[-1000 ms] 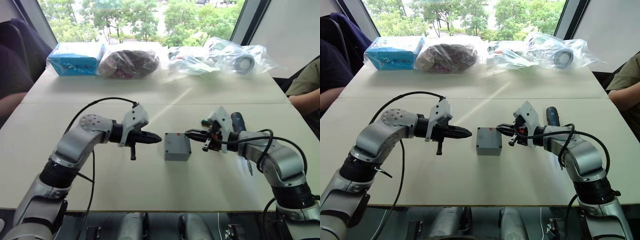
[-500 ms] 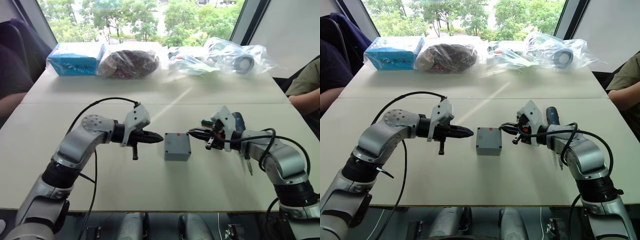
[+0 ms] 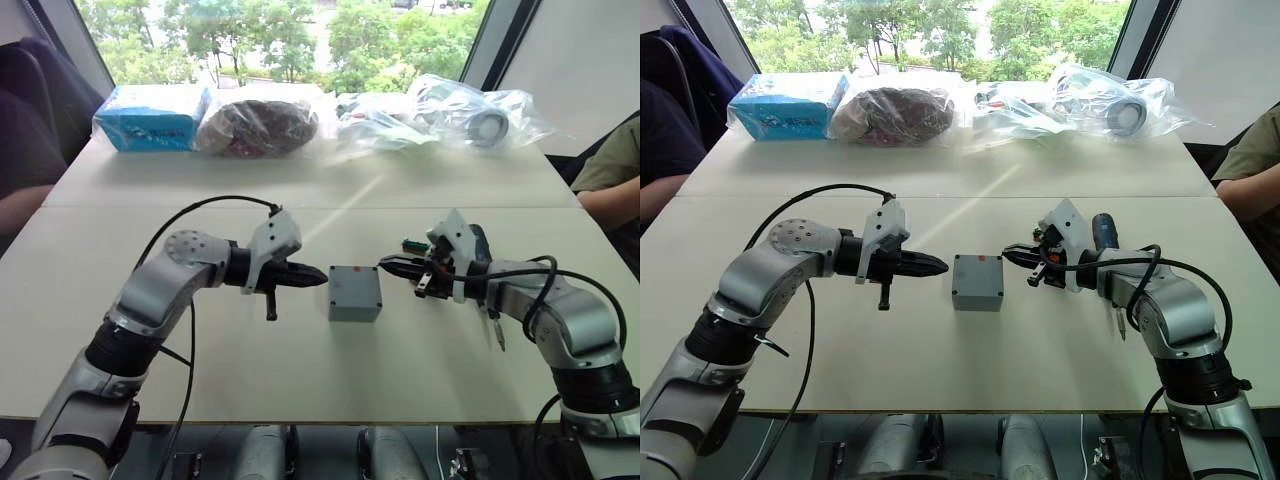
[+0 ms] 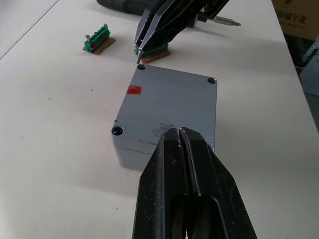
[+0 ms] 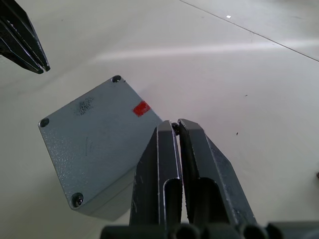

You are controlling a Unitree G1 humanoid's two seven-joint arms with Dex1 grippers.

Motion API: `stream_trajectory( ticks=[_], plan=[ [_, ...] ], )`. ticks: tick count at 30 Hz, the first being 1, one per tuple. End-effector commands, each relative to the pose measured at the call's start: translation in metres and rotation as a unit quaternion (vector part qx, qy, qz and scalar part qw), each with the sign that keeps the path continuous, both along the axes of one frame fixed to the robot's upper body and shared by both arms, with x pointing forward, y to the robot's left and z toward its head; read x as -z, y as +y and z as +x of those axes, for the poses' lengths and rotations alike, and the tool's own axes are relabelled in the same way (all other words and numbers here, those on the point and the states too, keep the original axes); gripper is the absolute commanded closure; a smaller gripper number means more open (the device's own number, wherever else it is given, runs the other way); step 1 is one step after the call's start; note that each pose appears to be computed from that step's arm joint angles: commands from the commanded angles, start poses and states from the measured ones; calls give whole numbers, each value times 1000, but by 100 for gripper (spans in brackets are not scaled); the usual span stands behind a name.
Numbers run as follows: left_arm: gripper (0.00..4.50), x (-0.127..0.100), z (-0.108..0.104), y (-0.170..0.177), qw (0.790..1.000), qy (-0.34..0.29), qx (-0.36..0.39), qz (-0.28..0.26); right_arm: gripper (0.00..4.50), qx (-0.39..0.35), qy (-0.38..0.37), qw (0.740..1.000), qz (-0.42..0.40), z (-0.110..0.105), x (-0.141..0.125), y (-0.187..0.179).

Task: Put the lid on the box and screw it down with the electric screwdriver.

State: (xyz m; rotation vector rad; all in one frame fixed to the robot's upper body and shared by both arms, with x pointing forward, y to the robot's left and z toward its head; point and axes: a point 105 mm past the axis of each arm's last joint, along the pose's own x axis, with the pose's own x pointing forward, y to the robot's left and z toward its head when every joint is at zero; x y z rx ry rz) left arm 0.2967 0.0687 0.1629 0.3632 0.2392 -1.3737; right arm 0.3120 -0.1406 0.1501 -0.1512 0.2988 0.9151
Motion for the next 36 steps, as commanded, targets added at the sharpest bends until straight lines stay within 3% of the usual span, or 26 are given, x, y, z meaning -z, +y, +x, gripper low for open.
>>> stream_trajectory(
  ticks=[1,36],
  plan=[
    [450,-8,1,-2,1000,-22,6,-4,440,-8,-26,1000,-2,-2,-13,1],
    [450,-7,2,-1,1000,-23,-2,-4,440,-22,-20,999,-18,-1,-5,8]
  ],
)
